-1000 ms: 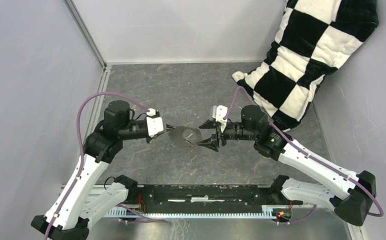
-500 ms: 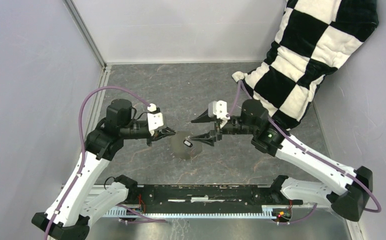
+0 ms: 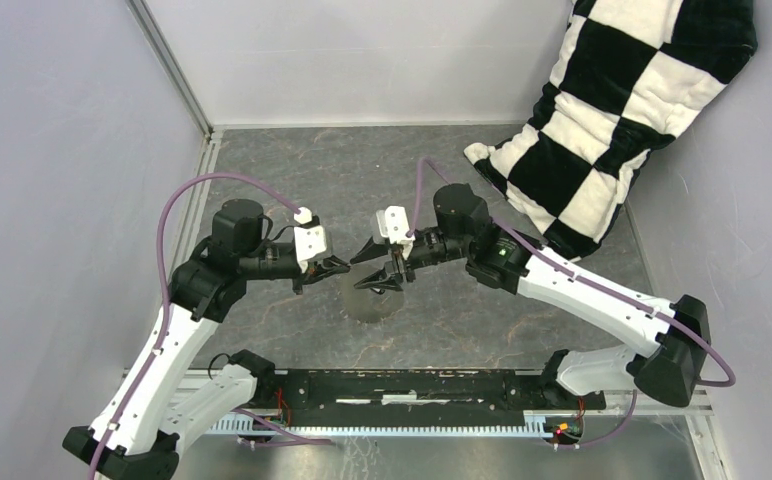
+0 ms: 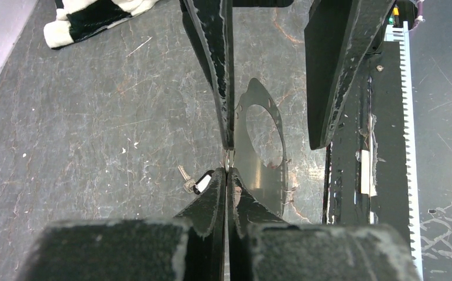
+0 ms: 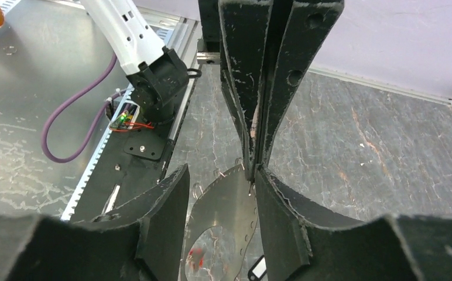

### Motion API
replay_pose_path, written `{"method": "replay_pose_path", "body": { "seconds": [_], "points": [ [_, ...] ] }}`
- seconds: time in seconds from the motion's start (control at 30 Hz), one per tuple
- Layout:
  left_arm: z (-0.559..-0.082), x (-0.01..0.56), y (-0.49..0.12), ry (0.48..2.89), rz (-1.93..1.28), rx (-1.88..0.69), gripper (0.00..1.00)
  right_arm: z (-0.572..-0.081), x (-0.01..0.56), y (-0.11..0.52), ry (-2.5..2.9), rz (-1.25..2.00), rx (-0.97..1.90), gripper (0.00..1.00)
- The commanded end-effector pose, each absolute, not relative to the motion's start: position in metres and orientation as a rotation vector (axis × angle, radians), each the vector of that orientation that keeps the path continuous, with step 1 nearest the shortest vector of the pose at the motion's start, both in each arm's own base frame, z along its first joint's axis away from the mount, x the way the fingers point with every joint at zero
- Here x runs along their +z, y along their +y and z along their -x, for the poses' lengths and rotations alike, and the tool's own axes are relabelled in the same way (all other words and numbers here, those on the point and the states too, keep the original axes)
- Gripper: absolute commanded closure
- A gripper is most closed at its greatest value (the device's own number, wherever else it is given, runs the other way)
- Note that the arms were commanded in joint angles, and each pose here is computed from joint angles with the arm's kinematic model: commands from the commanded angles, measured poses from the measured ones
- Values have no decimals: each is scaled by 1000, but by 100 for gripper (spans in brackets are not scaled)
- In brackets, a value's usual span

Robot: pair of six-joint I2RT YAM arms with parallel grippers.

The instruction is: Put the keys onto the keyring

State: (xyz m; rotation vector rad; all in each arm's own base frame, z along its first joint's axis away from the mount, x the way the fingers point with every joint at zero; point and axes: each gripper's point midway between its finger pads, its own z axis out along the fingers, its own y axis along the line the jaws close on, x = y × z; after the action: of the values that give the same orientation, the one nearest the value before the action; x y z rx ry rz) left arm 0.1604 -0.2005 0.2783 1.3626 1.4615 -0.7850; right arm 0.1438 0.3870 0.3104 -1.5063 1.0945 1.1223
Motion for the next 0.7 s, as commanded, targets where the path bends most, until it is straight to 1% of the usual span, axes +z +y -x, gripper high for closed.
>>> {"method": "replay_pose_path", "body": {
  "seconds": [0.0,0.17,0.43,0.67],
  "points": [
    [-153,294,-202,1404,-1364,-804,98,-145,325,391,1047,1524,1089,50],
    [-150,296,-202,1384,-1374,-802,98,-152,319,394,1088,1537,1048,55],
    [-147,296,-202,1367,-1389,-806,98,-157,320,400,1094,1525,1035,56],
    [-147,294,-202,1370,-1392,-808,98,-155,323,404,1084,1526,1054,65]
  ]
}}
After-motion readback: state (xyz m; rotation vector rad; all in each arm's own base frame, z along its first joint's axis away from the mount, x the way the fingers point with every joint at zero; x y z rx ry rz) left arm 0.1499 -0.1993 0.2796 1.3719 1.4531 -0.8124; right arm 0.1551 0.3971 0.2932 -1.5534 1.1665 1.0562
